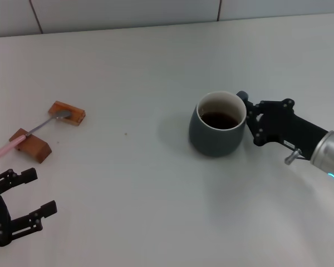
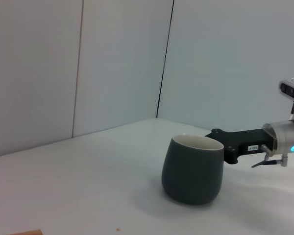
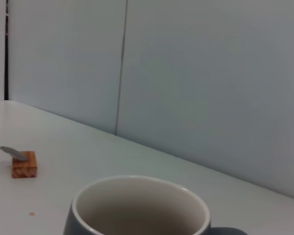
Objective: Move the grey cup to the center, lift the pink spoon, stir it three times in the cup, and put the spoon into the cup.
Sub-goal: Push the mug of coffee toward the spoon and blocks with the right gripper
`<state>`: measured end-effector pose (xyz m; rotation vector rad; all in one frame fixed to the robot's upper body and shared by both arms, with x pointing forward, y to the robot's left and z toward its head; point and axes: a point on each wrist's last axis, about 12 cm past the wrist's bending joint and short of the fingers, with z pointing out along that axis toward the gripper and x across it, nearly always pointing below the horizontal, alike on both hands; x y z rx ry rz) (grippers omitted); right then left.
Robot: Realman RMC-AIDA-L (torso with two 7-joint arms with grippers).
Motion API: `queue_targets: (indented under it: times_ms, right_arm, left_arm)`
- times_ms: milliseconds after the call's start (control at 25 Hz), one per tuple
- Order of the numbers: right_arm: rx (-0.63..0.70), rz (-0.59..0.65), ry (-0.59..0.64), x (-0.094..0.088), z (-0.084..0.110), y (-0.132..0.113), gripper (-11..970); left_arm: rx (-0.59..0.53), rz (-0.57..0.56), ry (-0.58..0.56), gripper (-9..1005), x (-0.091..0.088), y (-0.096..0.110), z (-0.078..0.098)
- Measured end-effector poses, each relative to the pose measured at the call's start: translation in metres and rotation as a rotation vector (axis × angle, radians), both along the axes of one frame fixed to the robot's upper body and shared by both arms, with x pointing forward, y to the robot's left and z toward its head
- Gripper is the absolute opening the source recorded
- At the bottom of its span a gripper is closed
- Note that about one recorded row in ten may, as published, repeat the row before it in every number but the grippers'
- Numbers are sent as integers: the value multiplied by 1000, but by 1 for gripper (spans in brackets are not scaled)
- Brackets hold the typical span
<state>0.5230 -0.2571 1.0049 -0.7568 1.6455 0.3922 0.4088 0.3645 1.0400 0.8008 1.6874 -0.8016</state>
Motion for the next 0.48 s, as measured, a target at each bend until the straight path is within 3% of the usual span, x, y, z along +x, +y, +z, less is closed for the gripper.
queue_targets:
  times_ms: [480]
  right_arm:
    - [16,105,41,27,9,55,47]
  left_arm:
    - [-7,6,-11,811,-2,3,2]
